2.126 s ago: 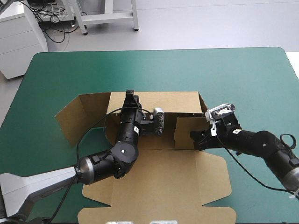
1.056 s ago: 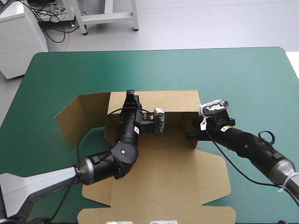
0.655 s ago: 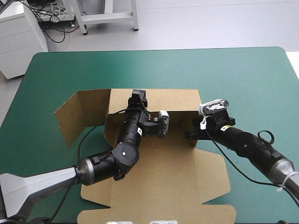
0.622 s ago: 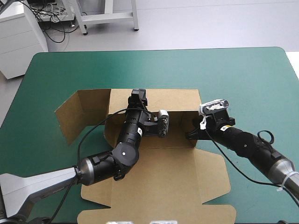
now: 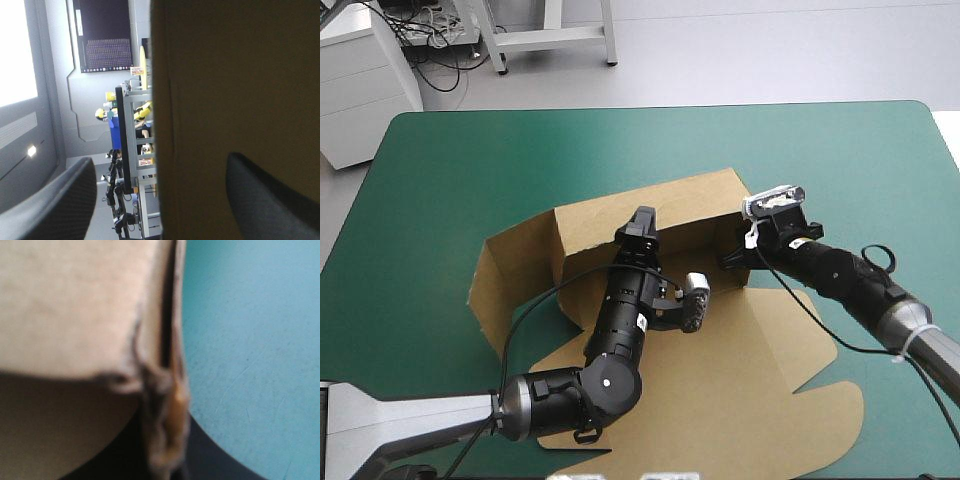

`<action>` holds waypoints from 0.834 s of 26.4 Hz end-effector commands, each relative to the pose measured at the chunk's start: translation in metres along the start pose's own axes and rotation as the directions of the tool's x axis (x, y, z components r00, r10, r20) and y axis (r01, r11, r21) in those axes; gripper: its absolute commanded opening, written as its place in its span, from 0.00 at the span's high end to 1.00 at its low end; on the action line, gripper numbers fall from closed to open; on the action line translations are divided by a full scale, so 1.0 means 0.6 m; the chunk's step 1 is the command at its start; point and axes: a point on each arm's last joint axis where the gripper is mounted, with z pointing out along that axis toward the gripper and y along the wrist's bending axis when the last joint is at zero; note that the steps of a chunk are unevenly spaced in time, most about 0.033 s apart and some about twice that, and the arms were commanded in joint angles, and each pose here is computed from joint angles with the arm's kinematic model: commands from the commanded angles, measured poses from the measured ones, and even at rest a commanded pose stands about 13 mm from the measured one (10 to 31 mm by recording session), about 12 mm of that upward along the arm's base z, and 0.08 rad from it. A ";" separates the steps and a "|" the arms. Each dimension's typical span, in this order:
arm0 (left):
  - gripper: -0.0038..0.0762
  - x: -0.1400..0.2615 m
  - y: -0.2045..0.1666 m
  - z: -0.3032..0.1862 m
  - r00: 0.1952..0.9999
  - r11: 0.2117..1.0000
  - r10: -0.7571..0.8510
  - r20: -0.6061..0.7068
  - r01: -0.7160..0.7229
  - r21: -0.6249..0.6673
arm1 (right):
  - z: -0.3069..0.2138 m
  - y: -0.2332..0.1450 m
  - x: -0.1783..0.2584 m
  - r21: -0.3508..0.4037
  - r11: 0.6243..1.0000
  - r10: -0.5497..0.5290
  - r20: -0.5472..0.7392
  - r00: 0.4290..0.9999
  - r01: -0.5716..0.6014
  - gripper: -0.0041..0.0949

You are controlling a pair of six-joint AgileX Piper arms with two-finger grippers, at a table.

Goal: Fold the box

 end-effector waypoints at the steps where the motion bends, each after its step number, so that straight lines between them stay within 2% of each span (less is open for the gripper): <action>1: 0.31 -0.003 0.027 -0.027 1.000 0.999 -0.020 -0.005 0.019 -0.030 | 0.004 -0.022 -0.052 0.035 0.999 0.018 0.077 0.997 -0.020 0.97; 3: 0.31 -0.006 0.019 -0.034 1.000 1.000 -0.016 -0.008 0.016 0.019 | 0.018 -0.034 -0.068 0.036 0.999 0.024 0.071 0.997 -0.026 0.97; 5: 0.37 0.000 0.003 -0.036 0.999 0.992 -0.003 -0.045 0.009 0.130 | 0.031 -0.042 -0.078 0.022 0.999 0.030 0.051 0.998 -0.032 0.97; 6: 0.47 0.002 -0.004 -0.037 0.997 0.983 0.055 -0.049 -0.046 0.176 | 0.036 -0.045 -0.082 0.013 0.999 0.033 0.040 0.999 -0.034 0.97; 7: 0.62 0.004 -0.008 -0.039 0.993 0.972 0.110 -0.042 -0.099 0.213 | 0.038 -0.044 -0.084 0.006 0.999 0.031 0.034 0.999 -0.031 0.97; 8: 0.84 0.003 -0.013 -0.040 0.982 0.951 0.189 -0.016 -0.179 0.252 | 0.040 -0.044 -0.084 0.002 1.000 0.031 0.029 0.999 -0.031 0.97; 9: 0.96 0.002 -0.012 -0.039 0.975 0.938 0.223 0.002 -0.216 0.270 | 0.040 -0.044 -0.084 0.001 1.000 0.031 0.029 0.999 -0.031 0.97; 11: 0.96 0.002 -0.011 -0.038 0.964 0.898 0.263 0.038 -0.259 0.355 | 0.040 -0.044 -0.083 -0.001 1.000 0.031 0.026 0.999 -0.031 0.98; 13: 0.96 0.004 -0.003 -0.035 0.975 0.854 0.218 0.050 -0.215 0.475 | 0.040 -0.042 -0.082 -0.008 0.999 0.031 0.018 0.999 -0.031 0.98; 17: 0.96 0.014 0.059 -0.020 1.000 0.734 -0.010 0.023 -0.009 0.680 | 0.040 -0.039 -0.078 -0.029 0.999 0.028 -0.007 1.000 -0.028 0.98; 19: 0.96 0.026 0.099 -0.013 0.994 0.667 -0.111 0.020 0.060 0.742 | 0.040 -0.038 -0.077 -0.034 0.999 0.024 -0.015 1.000 -0.024 0.98; 22: 0.96 0.060 0.168 0.006 0.959 0.613 -0.284 -0.022 0.199 0.765 | 0.040 -0.037 -0.074 -0.041 0.999 0.002 -0.033 0.999 -0.004 0.98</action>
